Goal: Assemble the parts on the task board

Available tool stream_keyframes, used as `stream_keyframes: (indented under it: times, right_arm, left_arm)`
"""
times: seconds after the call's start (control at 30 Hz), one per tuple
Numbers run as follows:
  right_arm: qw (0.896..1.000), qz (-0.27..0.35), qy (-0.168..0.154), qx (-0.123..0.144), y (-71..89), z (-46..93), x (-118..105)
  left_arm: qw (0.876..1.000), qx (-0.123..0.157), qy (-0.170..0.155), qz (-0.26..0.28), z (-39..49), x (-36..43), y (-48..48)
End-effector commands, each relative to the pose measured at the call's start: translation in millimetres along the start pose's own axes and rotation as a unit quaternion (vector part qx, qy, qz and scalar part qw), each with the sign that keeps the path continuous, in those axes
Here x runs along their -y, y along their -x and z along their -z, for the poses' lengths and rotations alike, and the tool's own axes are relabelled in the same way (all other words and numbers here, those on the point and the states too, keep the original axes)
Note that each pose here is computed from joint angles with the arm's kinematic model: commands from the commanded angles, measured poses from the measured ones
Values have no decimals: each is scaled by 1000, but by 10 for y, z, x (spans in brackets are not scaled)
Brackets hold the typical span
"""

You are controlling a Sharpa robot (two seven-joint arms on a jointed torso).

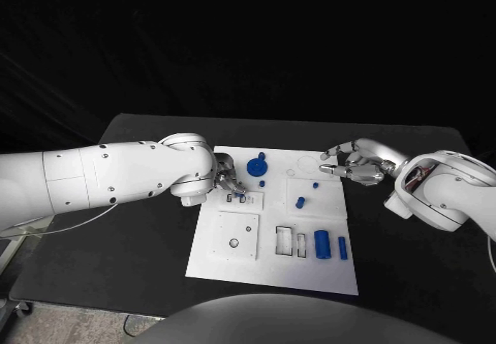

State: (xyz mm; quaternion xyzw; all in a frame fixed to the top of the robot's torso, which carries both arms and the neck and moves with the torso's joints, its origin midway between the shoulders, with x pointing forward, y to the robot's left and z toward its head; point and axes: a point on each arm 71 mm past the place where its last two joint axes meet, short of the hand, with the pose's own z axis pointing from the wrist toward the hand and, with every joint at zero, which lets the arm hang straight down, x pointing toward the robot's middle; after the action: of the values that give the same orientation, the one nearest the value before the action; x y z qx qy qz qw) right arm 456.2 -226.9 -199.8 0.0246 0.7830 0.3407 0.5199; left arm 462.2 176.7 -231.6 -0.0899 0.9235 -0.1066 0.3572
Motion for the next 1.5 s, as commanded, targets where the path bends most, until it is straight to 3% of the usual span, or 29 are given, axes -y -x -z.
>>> stream_keyframes:
  times: [0.03,0.3,0.97,1.5]
  right_arm:
    - [1000,0,-1,-9,-20,-2,-1]
    - [1000,0,-2,-9,-24,-4,1]
    - [1000,-1,-8,-12,-36,0,23]
    - [1000,-5,-12,-14,-54,5,37]
  left_arm:
    - [1000,6,13,-1,14,-23,-6]
    - [1000,6,15,0,33,-34,-16]
    - [1000,-3,4,-4,42,37,-93]
    - [1000,-20,12,2,47,-25,-133]
